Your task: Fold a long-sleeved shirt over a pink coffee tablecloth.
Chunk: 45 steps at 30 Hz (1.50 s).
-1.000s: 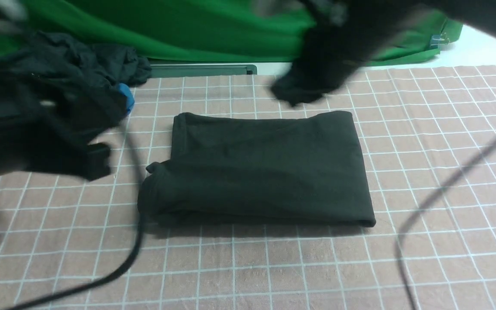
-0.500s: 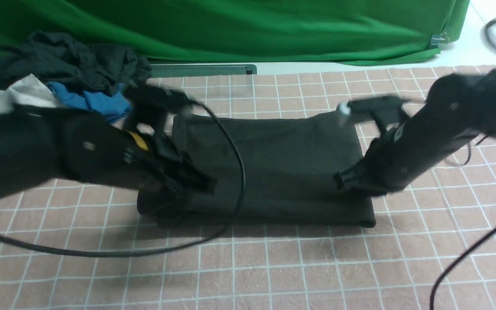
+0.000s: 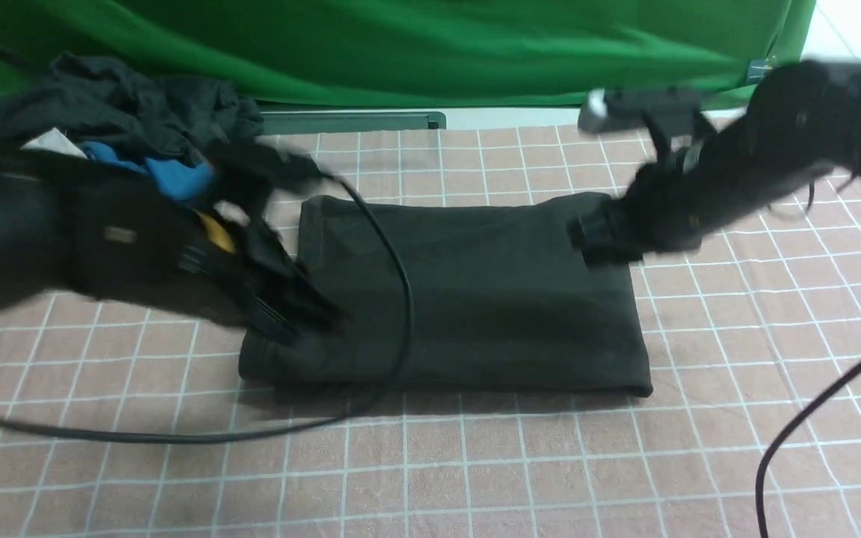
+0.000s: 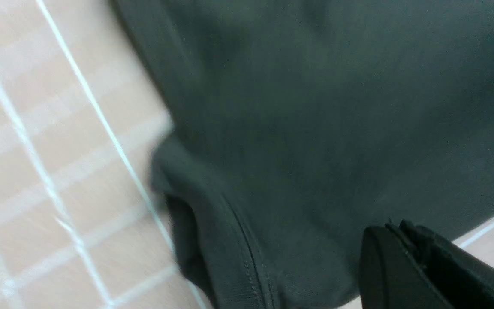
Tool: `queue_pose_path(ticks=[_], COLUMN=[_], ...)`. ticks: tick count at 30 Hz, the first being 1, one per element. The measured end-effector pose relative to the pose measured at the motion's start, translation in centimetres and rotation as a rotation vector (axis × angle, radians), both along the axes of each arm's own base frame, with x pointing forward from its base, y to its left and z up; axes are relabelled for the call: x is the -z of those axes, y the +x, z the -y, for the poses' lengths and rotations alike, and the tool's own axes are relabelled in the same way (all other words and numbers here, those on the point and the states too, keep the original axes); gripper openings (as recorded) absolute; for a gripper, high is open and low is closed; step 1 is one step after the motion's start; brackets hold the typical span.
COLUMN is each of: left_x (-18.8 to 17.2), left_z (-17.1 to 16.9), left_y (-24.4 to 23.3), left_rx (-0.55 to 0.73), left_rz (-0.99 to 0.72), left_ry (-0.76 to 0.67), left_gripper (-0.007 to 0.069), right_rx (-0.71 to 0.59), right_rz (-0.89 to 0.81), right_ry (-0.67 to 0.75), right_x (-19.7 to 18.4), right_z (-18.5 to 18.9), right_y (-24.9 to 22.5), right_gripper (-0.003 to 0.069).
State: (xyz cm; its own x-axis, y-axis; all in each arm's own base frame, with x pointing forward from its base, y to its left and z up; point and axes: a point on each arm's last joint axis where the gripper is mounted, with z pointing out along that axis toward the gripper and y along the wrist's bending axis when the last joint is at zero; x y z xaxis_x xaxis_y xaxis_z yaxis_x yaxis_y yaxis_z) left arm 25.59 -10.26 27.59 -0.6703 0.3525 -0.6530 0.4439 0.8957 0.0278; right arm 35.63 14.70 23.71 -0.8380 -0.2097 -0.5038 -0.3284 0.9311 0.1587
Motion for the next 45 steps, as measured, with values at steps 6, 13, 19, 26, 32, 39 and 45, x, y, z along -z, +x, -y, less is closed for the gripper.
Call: queue_pose_path(ticks=[6, 13, 19, 26, 32, 39, 45], left_x=[-6.9, -6.5, -3.6, -2.9, -2.9, -2.9, -2.9], left_z=[-3.1, -6.3, -7.4, -7.5, -7.5, -7.5, -7.6], left_y=[-7.9, -16.2, -18.8, -18.9, -18.9, -18.9, -18.8], left_rx=[0.011, -0.01, -0.024, -0.025, -0.021, -0.01, -0.008], left_rz=[0.391, 0.691, 0.783, 0.799, 0.809, 0.825, 0.828], left_ry=[-0.123, -0.27, -0.327, -0.322, -0.31, -0.269, -0.261], left_gripper=[0.0017, 0.0017, 0.0017, 0.0017, 0.0017, 0.0017, 0.0018], right_rx=[-0.002, -0.04, -0.077, -0.042, 0.002, 0.024, 0.019], right_rz=[0.012, 0.049, 0.169, 0.263, 0.272, 0.381, 0.398], right_ry=[-0.027, -0.048, -0.004, 0.076, 0.125, 0.172, 0.183], right_x=[-1.5, -7.8, -15.3, -19.0, -16.8, -11.2, -7.4], right_z=[0.8, 2.3, 3.4, 5.2, 8.1, 10.9, 11.7], right_y=[0.1, -4.2, -11.9, -19.9, -25.4, -28.9, -30.1], right_gripper=[0.0336, 0.0095, 0.0076, 0.0076, 0.0076, 0.0076, 0.0085])
